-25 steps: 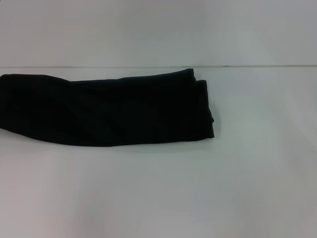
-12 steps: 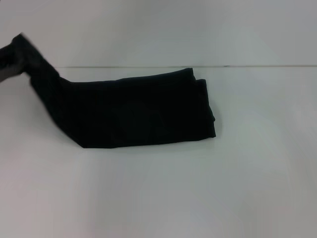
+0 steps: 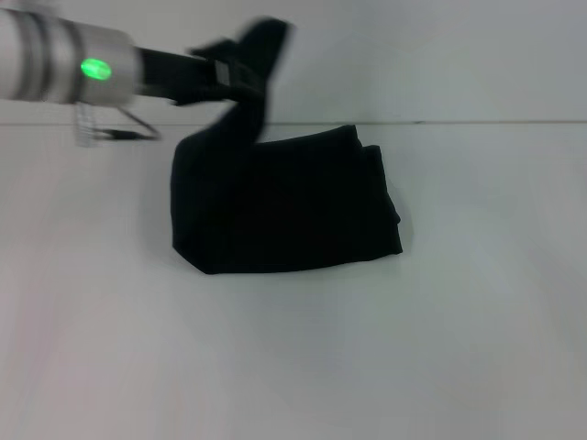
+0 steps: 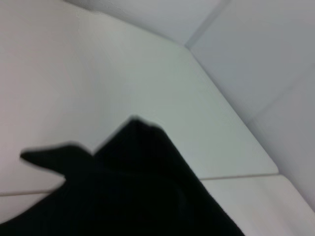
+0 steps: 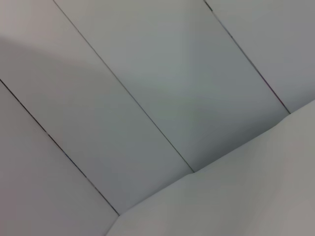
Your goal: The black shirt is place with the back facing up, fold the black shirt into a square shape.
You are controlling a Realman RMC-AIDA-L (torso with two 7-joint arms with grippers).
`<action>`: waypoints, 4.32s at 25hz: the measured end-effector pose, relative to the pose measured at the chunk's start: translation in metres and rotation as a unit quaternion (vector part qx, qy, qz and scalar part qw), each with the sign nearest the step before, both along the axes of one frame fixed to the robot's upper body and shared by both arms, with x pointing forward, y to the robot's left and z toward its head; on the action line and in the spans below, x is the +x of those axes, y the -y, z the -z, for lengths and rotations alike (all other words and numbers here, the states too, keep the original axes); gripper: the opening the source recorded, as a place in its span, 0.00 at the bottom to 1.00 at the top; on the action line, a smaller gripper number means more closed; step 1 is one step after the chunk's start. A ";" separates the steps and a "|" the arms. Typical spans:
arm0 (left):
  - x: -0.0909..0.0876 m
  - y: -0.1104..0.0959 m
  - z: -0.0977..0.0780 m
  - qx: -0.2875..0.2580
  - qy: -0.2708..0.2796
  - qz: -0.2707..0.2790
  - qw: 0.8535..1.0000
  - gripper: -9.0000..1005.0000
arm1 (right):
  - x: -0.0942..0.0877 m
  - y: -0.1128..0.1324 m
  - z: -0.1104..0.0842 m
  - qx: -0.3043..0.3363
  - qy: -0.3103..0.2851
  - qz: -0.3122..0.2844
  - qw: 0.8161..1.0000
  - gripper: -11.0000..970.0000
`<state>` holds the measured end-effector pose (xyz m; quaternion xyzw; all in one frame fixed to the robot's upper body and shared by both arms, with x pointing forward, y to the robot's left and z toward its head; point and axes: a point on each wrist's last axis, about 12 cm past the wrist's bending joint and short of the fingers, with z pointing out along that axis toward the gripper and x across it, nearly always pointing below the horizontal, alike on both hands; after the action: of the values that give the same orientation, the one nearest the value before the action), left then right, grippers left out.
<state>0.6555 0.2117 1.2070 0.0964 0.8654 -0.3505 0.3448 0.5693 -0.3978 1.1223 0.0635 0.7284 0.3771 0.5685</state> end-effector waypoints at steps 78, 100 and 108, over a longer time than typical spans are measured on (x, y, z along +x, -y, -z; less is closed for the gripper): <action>-0.045 -0.066 0.073 -0.131 -0.121 0.001 0.984 0.93 | 0.086 -0.165 0.028 -0.133 -0.365 -0.107 0.915 0.66; -0.042 -0.069 0.070 -0.136 -0.107 -0.007 0.985 0.93 | 0.086 -0.170 0.028 -0.142 -0.364 -0.116 0.913 0.43; -0.040 -0.069 0.069 -0.133 -0.102 -0.010 0.986 0.93 | 0.086 -0.167 0.026 -0.142 -0.367 -0.119 0.912 0.11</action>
<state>0.6153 0.2806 1.1375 0.0047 0.8425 -0.4676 0.2675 0.6553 -0.2305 1.0961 0.0293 0.9338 0.2849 0.2147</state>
